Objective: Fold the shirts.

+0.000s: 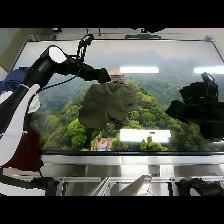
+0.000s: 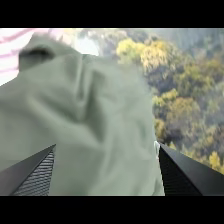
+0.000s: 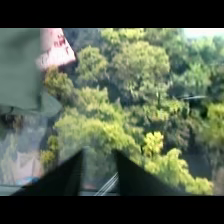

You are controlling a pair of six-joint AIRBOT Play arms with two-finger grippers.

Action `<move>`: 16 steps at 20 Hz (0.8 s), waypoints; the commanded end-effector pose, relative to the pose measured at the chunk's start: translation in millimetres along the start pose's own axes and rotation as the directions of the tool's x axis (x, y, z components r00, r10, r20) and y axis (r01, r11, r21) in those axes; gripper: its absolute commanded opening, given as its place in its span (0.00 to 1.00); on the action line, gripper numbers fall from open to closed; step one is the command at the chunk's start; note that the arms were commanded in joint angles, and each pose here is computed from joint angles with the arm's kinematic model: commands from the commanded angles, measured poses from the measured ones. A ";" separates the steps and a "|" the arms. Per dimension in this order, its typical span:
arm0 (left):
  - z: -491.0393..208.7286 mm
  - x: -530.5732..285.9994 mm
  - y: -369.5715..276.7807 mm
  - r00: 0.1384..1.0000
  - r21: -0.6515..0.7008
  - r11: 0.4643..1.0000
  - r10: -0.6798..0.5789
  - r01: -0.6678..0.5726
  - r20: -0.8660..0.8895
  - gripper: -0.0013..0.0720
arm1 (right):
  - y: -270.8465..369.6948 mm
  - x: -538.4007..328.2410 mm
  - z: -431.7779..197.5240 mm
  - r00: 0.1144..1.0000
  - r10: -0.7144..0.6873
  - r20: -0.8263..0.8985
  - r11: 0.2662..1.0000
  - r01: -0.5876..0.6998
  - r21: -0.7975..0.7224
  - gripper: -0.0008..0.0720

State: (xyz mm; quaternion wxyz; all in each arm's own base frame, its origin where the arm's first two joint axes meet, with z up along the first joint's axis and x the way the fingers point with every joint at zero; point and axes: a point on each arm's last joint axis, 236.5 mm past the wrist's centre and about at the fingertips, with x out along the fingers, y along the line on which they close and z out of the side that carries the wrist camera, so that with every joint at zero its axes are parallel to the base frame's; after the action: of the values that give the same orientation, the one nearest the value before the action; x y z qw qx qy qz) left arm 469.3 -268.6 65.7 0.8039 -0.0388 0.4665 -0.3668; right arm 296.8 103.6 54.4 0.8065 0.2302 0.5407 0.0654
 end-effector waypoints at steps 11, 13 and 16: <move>-192.7 -34.7 62.0 0.940 -0.366 0.921 -0.001 -0.132 -0.342 0.98 | 54.0 80.4 -2.7 0.975 0.196 -0.103 0.974 -0.206 -0.098 0.54; -198.7 -20.4 74.0 0.947 -0.365 0.918 0.031 -0.153 -0.320 0.98 | 55.1 106.9 -2.6 0.968 0.218 -0.124 0.972 -0.227 -0.065 0.54; -199.1 -3.1 86.4 0.943 -0.342 0.927 0.036 -0.156 -0.331 0.98 | 55.4 135.9 -8.4 0.953 0.254 -0.165 0.964 -0.264 -0.042 0.54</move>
State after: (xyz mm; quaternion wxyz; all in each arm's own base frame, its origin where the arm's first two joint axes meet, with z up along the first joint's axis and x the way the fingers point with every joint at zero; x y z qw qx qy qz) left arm 352.7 -150.0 -58.0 0.7036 -0.1119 0.6593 -0.2404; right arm 338.7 188.3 -17.8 0.7605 0.2458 0.5700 0.1906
